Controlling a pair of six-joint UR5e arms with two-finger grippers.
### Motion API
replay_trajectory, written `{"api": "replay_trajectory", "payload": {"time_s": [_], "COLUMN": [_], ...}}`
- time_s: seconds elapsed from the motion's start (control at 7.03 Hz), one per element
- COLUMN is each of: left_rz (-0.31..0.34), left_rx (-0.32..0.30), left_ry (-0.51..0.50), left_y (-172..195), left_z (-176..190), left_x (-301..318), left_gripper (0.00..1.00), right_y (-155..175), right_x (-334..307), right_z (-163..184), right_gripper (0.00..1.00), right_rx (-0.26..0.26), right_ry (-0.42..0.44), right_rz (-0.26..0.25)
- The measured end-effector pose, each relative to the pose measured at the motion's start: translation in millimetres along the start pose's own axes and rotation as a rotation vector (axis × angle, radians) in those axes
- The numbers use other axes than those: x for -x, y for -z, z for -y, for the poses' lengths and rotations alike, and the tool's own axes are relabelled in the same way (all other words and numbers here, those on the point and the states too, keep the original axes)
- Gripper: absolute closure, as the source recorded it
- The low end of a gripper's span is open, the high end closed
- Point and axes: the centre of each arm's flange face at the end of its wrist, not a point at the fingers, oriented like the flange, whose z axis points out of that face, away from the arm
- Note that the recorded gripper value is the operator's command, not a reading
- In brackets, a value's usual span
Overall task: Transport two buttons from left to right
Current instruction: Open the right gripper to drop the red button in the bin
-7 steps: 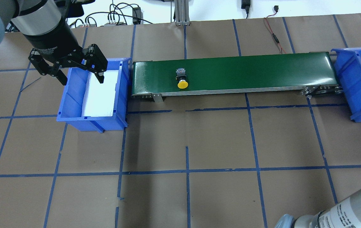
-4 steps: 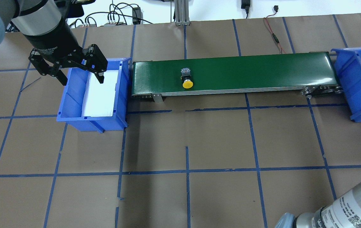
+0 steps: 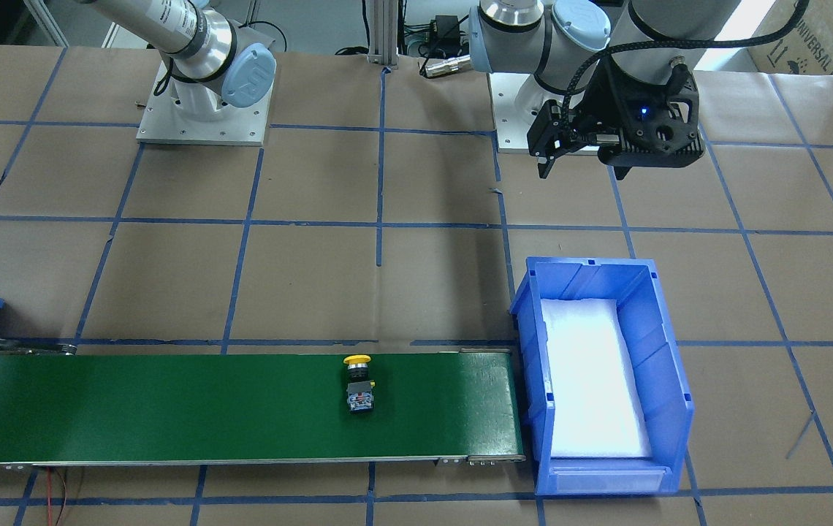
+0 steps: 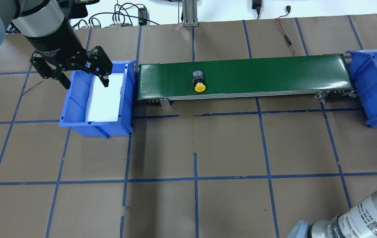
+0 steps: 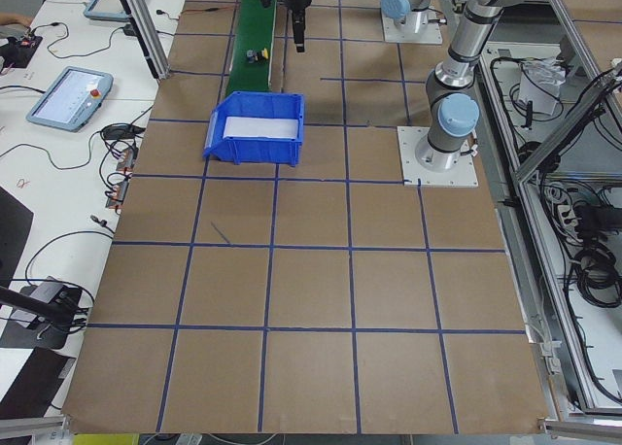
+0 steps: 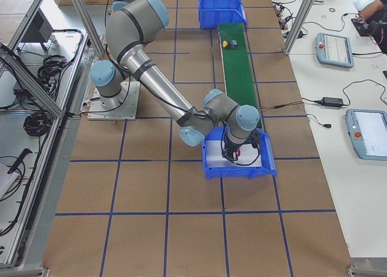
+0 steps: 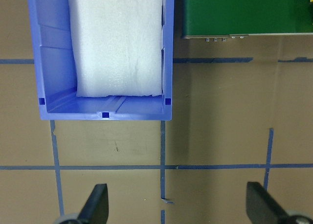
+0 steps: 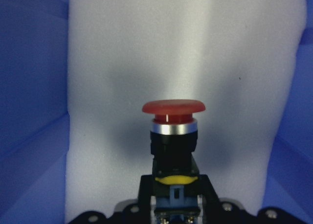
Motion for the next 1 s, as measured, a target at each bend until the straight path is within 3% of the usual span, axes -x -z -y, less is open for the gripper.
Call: {"api": "replay_trajectory", "payload": {"time_s": [0.28,0.57,1.0], "left_rz": [0.0,-0.001,-0.001], "left_rx": [-0.002,-0.004,-0.005], "left_ry": [0.001,0.002,0.003], "left_y": [0,1,2], "left_z": [0,0,0], "left_x": [0,0,-1], "left_gripper": [0.0,0.0,0.0], "right_y": [-4,41,121], "right_x": [1,9,54], "right_z": [-6,-21,-50], "right_gripper": [0.0,0.0,0.0], "right_rx": [-0.012,-0.017,-0.017], "right_ry": [-0.027,-0.113,-0.152], "right_rz": [-0.033,-0.089,-0.092]}}
